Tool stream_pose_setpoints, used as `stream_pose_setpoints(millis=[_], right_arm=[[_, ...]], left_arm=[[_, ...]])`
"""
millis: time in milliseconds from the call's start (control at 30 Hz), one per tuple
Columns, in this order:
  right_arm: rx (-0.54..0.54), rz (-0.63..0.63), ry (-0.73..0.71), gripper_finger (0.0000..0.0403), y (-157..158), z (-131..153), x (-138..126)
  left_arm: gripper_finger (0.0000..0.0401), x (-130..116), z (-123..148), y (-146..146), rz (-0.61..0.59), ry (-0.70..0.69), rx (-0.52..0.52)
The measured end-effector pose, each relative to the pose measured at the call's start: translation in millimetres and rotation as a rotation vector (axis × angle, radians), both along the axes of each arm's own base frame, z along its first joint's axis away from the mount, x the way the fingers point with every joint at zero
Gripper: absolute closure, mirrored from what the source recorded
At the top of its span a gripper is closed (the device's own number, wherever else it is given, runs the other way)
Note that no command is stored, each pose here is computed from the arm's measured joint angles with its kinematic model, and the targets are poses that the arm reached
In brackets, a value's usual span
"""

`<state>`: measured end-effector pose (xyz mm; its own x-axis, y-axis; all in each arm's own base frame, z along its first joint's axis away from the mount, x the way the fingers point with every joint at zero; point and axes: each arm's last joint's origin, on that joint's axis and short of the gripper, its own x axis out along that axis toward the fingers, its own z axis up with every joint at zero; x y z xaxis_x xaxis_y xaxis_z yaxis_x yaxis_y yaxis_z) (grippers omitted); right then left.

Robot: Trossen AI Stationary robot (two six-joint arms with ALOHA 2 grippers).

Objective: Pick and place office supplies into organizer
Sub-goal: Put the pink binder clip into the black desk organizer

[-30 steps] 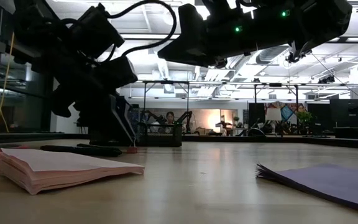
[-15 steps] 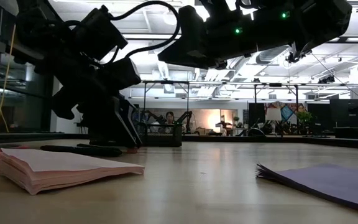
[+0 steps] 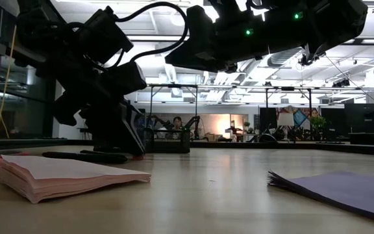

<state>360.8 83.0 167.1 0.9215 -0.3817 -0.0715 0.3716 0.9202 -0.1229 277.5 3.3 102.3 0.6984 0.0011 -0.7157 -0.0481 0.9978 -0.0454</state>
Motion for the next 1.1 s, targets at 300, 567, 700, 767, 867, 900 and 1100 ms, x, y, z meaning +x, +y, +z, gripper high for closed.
stream_pose_setpoints(millis=[300,567,700,767,867,900,1100], right_arm=[[0.000,0.000,0.000,0.0299,0.0,0.0,0.0],[-0.002,0.000,0.005,0.0300,0.0,-0.5,0.0],[-0.002,0.000,0.007,0.0299,0.0,-0.7,-0.1],[-0.002,-0.001,0.007,0.0300,0.0,-0.7,-0.1],[-0.002,-0.002,0.008,0.0299,-0.2,-0.8,-0.1],[-0.002,-0.002,0.008,0.0299,-0.2,-0.8,-0.1],[0.002,-0.005,0.012,0.0300,-0.3,-1.4,-0.1]], left_arm=[[0.0387,-0.6,-0.4,0.0,0.001,0.007,0.000],[0.0394,-0.6,-0.3,0.4,0.010,0.007,0.010],[0.0397,-0.6,-0.4,1.7,0.045,0.008,0.043],[0.0399,-0.7,-0.3,2.2,0.056,0.008,0.054],[0.0395,-0.8,-0.4,2.8,0.073,0.009,0.071],[0.0394,-0.9,-0.4,3.2,0.082,0.010,0.080],[0.0398,-1.8,-0.7,4.6,0.116,0.019,0.116]])
